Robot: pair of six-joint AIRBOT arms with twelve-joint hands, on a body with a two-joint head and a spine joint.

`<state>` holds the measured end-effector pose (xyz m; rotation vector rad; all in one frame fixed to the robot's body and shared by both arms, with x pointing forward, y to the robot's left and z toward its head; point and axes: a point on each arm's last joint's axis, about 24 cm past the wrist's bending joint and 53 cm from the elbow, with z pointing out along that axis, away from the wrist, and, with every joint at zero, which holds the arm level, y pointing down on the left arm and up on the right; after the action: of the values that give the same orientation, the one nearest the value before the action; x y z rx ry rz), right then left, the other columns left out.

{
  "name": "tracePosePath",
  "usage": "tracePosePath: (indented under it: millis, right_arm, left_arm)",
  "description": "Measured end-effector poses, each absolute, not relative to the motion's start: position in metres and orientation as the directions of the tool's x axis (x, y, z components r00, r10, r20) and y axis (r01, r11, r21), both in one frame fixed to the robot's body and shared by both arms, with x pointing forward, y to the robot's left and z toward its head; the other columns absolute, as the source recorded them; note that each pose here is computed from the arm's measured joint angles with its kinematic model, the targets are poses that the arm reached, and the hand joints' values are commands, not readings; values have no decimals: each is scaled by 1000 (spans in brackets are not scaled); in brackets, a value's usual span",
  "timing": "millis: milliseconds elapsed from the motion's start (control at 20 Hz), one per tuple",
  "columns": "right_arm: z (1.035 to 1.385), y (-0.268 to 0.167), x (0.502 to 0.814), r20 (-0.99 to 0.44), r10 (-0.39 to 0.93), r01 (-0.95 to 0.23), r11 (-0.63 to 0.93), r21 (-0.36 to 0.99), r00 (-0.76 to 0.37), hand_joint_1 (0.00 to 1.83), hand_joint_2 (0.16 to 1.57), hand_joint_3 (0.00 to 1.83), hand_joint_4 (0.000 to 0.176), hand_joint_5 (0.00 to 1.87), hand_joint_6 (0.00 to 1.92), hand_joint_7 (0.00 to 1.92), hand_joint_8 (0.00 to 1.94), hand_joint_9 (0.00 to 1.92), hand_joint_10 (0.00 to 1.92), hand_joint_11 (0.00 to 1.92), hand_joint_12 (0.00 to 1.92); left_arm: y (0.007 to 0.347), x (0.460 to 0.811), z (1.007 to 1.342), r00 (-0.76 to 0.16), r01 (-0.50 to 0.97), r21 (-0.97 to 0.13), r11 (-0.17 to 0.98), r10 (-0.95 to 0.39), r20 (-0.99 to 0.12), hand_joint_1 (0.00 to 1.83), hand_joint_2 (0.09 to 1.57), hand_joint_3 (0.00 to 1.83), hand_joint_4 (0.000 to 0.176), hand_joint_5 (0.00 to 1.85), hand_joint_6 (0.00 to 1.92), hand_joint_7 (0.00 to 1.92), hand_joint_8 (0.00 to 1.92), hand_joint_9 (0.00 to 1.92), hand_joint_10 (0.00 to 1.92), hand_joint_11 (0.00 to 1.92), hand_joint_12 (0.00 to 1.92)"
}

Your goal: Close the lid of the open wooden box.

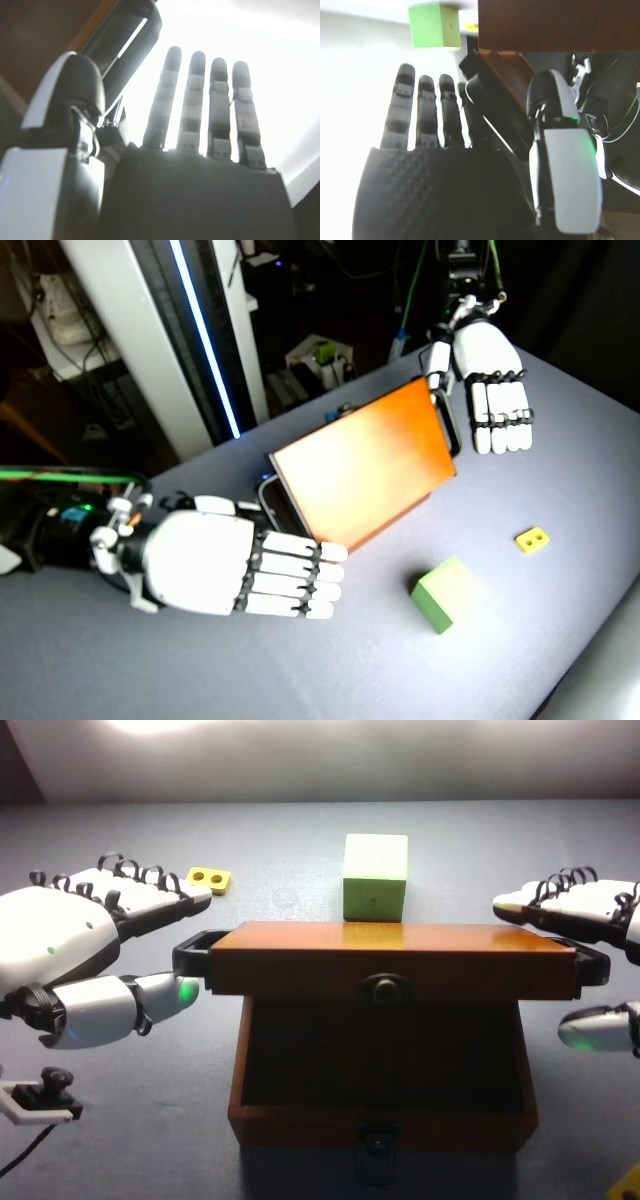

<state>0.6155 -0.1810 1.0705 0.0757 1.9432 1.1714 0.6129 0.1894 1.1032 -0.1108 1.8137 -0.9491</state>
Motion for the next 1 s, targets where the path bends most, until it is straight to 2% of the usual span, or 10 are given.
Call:
tracePosePath:
  millis: [150, 250, 550, 650, 700, 750, 850, 900, 950, 1000]
  right_arm:
    - [1069, -181, 614, -624, 443, -344, 561, 753, -644, 654, 1155, 0, 0, 42, 2, 46, 1, 29, 0, 83, 33]
    - [1069, -181, 614, -624, 443, -344, 561, 753, -644, 688, 1151, 0, 0, 41, 1, 54, 4, 34, 2, 38, 13]
    - [1069, -181, 615, -624, 443, -344, 560, 753, -644, 643, 1131, 0, 1, 38, 0, 36, 0, 30, 2, 62, 24]
    - [1069, -181, 614, -624, 443, -344, 561, 753, -644, 615, 1107, 0, 18, 0, 0, 0, 0, 0, 0, 25, 8]
    - [1069, -181, 615, -624, 443, -344, 560, 753, -644, 615, 1107, 0, 18, 0, 0, 0, 0, 0, 0, 25, 8]
    - [1069, -181, 615, -623, 443, -344, 560, 754, -644, 629, 1048, 0, 92, 0, 0, 0, 0, 0, 0, 0, 0]
    - [1069, -181, 615, -623, 444, -344, 560, 754, -644, 645, 982, 0, 124, 0, 0, 0, 0, 0, 0, 0, 0]
    - [1069, -181, 614, -628, 439, -348, 563, 750, -643, 645, 982, 0, 124, 0, 0, 0, 0, 0, 0, 0, 0]
    - [1066, -181, 613, -629, 431, -345, 571, 745, -647, 707, 925, 0, 171, 0, 0, 0, 0, 0, 0, 0, 0]
    - [1064, -182, 613, -629, 430, -341, 574, 744, -648, 707, 925, 0, 171, 0, 0, 0, 0, 0, 0, 0, 0]
  left_arm:
    - [190, 608, 1096, -473, 328, -650, 685, -476, -741, 23, 1422, 0, 0, 191, 1, 175, 1, 92, 3, 0, 217]
    - [189, 608, 1096, -475, 330, -650, 685, -474, -741, 0, 1373, 4, 0, 187, 0, 196, 0, 113, 0, 0, 272]
    - [191, 607, 1095, -475, 326, -651, 686, -476, -740, 65, 1458, 18, 0, 172, 3, 146, 0, 91, 0, 0, 227]
    - [192, 606, 1093, -478, 323, -651, 687, -476, -739, 81, 1490, 11, 0, 156, 0, 135, 1, 73, 0, 0, 179]
    - [191, 606, 1093, -479, 321, -652, 687, -477, -737, 81, 1490, 11, 0, 156, 0, 135, 1, 73, 0, 0, 179]
    - [192, 605, 1091, -481, 316, -654, 687, -478, -735, 98, 1497, 6, 0, 138, 0, 124, 1, 64, 0, 0, 164]
    - [194, 604, 1088, -488, 304, -659, 689, -481, -728, 101, 1493, 3, 0, 137, 1, 110, 0, 67, 1, 0, 165]
    - [194, 603, 1087, -489, 297, -665, 685, -489, -722, 101, 1493, 3, 0, 137, 1, 110, 0, 67, 1, 0, 165]
    - [193, 602, 1084, -490, 290, -680, 674, -505, -710, 125, 1484, 0, 0, 141, 2, 121, 4, 69, 1, 0, 170]
    - [192, 600, 1081, -496, 283, -688, 668, -512, -701, 125, 1484, 0, 0, 141, 2, 121, 4, 69, 1, 0, 170]
